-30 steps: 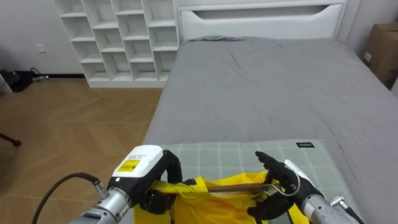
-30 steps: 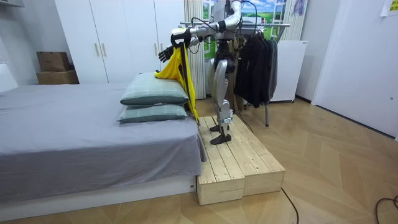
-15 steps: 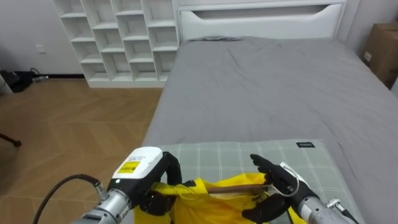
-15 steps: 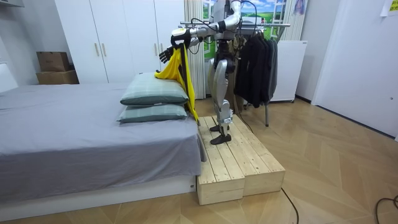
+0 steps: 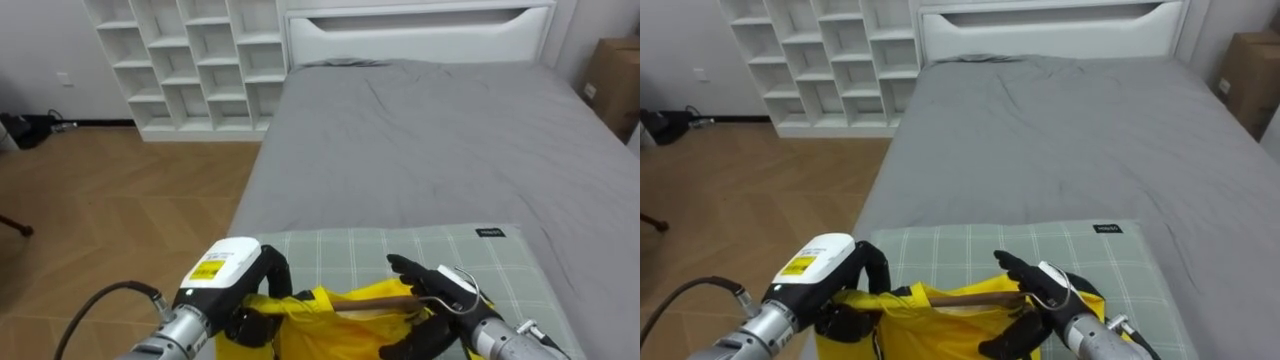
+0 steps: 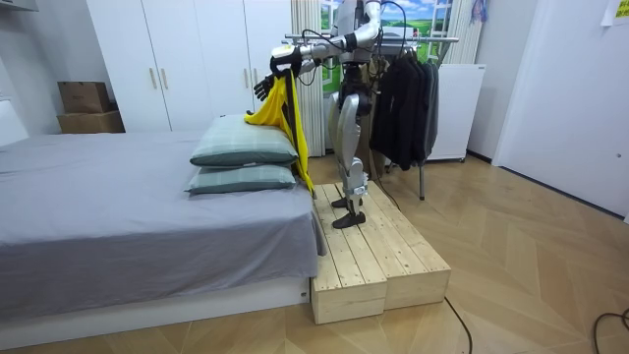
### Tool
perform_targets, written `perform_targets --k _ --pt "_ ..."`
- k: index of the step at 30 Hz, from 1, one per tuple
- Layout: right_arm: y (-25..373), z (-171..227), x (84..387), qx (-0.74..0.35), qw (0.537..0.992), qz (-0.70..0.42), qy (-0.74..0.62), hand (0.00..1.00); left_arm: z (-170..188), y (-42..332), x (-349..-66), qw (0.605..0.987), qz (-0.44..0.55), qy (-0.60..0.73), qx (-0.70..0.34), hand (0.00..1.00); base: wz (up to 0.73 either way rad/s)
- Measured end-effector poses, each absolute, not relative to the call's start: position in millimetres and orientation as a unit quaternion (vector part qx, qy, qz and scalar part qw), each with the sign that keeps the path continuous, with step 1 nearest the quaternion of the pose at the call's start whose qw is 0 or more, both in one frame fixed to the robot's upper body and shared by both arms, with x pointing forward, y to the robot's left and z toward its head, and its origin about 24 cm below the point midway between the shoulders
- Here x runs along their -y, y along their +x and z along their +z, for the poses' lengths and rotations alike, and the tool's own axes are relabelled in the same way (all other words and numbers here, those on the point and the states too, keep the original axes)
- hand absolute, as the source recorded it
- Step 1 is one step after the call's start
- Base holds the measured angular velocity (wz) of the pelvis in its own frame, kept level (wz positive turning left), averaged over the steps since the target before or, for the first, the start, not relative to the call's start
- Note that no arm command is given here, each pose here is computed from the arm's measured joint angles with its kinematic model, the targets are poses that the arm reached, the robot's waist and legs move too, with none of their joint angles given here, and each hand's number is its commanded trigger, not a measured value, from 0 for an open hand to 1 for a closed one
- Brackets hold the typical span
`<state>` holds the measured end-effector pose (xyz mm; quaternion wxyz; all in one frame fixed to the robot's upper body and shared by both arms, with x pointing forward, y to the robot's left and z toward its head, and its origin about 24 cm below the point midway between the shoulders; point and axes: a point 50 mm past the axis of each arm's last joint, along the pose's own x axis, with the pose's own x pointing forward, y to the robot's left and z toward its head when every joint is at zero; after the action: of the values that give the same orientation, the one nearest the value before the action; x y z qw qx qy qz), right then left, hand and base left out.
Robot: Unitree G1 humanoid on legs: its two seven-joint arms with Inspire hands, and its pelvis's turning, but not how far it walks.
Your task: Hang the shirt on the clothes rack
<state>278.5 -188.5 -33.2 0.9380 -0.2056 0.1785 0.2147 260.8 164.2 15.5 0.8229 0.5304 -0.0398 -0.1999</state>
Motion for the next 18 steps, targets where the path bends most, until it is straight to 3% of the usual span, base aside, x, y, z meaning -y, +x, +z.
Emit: perform_targets --k 9,10,11,12,13,18 --pt "280.6 -29.5 182.3 -0.166 0.940 0.220 -0.201 0.00 15.7 261.0 -164.6 0.823 -0.199 0.531 0.040 1.00 -0.01" --pt "280.7 -29.4 182.2 -0.166 0.940 0.220 -0.201 0.11 15.7 261.0 -164.6 0.823 -0.199 0.531 0.040 1.00 0.00" --pt "280.7 -29.3 182.1 -0.166 0.940 0.220 -0.201 0.56 15.7 261.0 -164.6 0.823 -0.199 0.531 0.040 1.00 0.00" --pt "280.7 -29.3 181.9 -0.165 0.940 0.220 -0.201 0.70 15.7 261.0 -164.6 0.823 -0.199 0.531 0.040 1.00 0.00" --pt "280.7 -29.3 181.9 -0.165 0.940 0.220 -0.201 1.00 15.7 261.0 -164.6 0.823 -0.199 0.531 0.040 1.00 0.00" --pt "280.7 -29.2 182.4 -0.165 0.940 0.220 -0.202 1.00 15.7 261.0 -164.6 0.823 -0.199 0.531 0.040 1.00 0.00"
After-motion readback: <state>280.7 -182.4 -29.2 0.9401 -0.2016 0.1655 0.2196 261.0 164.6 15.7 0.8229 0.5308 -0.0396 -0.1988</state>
